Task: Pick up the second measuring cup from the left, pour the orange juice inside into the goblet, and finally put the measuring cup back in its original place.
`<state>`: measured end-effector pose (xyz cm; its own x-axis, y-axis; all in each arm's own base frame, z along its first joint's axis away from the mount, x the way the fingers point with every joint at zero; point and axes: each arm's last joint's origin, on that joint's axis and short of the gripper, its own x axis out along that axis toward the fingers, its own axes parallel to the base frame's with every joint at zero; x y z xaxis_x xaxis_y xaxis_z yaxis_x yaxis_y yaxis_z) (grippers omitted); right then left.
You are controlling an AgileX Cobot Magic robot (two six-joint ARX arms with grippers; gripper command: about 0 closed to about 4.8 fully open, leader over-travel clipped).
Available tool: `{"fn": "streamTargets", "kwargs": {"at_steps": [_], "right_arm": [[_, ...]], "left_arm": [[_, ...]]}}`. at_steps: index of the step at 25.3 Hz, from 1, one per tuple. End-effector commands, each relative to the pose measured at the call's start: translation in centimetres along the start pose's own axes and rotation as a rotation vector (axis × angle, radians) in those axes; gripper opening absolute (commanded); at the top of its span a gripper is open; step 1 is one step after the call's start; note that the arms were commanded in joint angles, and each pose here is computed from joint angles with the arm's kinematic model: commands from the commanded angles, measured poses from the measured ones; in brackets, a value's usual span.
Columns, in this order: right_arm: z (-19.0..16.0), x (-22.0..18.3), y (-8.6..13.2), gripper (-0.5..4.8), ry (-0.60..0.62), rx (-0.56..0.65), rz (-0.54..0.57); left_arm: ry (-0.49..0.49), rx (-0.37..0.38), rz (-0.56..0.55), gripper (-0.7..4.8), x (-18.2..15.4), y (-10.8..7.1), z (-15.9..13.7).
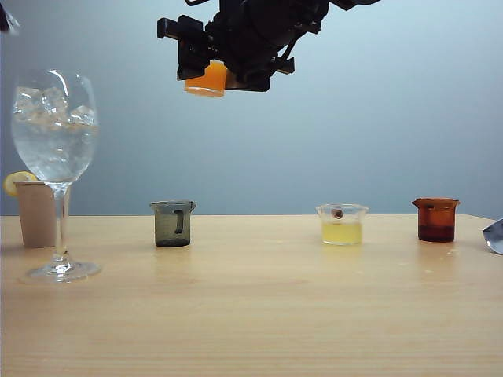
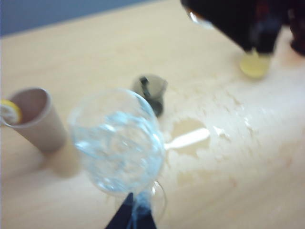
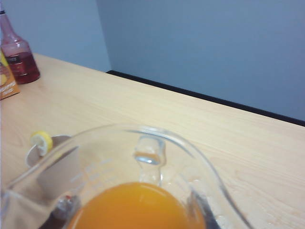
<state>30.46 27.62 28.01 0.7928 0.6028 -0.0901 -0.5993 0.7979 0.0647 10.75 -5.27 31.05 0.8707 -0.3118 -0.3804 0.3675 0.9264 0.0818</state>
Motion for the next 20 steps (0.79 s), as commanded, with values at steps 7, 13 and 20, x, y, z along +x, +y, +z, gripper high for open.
{"fn": "streamTargets", "kwargs": {"at_steps": [7, 13, 20], "right_arm": [[1.0, -0.2, 0.8, 1.47, -0.041, -0.043, 0.088], [1.0, -0.4, 1.9, 1.47, -0.024, -0.054, 0.118], [4.1, -0.1, 3.0, 1.47, -0.015, -0.139, 0.191]], "left_arm": [[-0.118, -0.062, 0.156, -0.03, -1.7, 2.0, 1.6], [-0.118, -0.061, 0.146, -0.03, -1.6, 1.9, 1.6], [-0.118, -0.061, 0.146, -0.03, -1.7, 1.9, 1.6]]}}
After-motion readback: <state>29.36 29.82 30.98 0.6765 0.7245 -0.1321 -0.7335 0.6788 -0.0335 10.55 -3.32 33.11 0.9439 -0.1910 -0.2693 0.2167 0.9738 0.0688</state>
